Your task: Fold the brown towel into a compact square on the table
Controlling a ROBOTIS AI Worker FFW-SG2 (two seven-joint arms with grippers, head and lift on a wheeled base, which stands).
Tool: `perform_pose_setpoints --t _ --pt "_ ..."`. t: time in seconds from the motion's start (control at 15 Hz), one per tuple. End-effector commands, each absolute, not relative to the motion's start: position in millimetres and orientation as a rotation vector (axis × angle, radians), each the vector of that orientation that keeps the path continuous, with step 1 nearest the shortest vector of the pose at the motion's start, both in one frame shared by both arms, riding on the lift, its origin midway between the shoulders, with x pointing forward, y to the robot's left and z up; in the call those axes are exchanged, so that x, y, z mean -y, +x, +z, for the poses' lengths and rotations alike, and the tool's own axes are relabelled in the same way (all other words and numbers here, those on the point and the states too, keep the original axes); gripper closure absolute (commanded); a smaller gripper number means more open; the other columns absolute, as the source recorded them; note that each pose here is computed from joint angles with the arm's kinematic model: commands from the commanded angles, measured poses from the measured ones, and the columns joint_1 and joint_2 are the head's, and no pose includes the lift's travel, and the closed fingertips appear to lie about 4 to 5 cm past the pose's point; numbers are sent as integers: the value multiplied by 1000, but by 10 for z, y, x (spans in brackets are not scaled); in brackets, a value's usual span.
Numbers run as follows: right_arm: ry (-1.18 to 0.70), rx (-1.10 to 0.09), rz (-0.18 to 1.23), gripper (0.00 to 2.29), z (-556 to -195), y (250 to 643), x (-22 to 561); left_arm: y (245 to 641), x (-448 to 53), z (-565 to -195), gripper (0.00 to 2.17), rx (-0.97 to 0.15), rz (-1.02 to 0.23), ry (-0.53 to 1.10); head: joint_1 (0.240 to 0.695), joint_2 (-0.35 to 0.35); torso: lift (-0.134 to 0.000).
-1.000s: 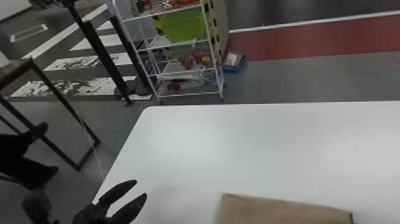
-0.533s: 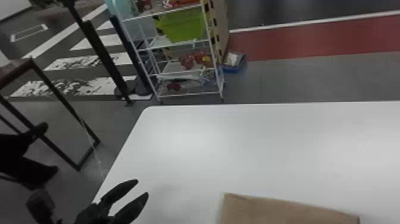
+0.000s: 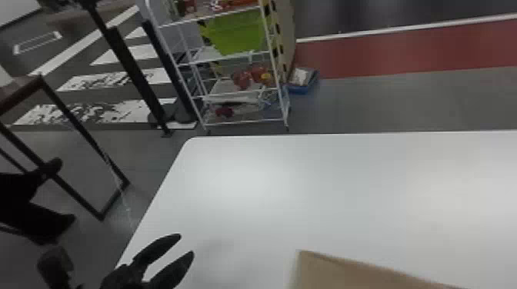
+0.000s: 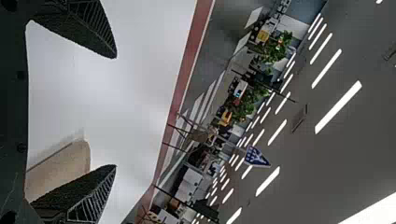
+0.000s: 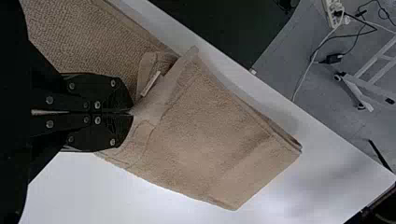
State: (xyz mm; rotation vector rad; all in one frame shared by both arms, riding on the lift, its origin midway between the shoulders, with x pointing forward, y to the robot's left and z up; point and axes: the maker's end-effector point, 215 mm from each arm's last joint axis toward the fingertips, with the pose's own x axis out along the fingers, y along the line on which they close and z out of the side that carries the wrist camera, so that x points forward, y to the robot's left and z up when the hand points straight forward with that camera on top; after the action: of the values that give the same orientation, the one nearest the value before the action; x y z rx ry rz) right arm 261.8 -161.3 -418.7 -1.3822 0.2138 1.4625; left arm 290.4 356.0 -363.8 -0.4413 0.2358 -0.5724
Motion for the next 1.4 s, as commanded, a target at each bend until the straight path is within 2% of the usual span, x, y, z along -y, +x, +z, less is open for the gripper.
perform_pose_setpoints --t 0.0,0.2,0.47,0.6,0.8,0.93,1.07,1.33 --pt "-1395 -182 1418 1477 -3984 2706 1679 2883 -3580 -3644 33 -238 -565 -442 695 350 -122" --pt "-1409 -158 1364 1477 -3698 2555 1971 2891 -3587 -3652 33 -238 -560 -441 695 350 -122" --pt "-1379 -239 1419 1477 -4164 2519 2105 2959 -3496 -3722 33 -248 -573 -447 695 339 -122" --pt "-1376 -228 1430 1477 -4233 2612 2011 2963 -3492 -3725 33 -250 -572 -445 695 309 -122" --pt "-1408 -170 1360 1477 -3864 2666 2066 2979 -3518 -3750 33 -256 -557 -441 695 314 -122" --pt "-1415 -141 1322 1477 -3646 2516 2293 2979 -3509 -3749 33 -256 -560 -442 695 311 -122" --pt "-1406 -189 1330 1477 -3764 2403 2468 2987 -3496 -3798 33 -264 -560 -446 695 284 -122" --pt "-1380 -219 1366 1477 -4123 2585 2415 3021 -3332 -3839 33 -275 -594 -453 695 210 -122"
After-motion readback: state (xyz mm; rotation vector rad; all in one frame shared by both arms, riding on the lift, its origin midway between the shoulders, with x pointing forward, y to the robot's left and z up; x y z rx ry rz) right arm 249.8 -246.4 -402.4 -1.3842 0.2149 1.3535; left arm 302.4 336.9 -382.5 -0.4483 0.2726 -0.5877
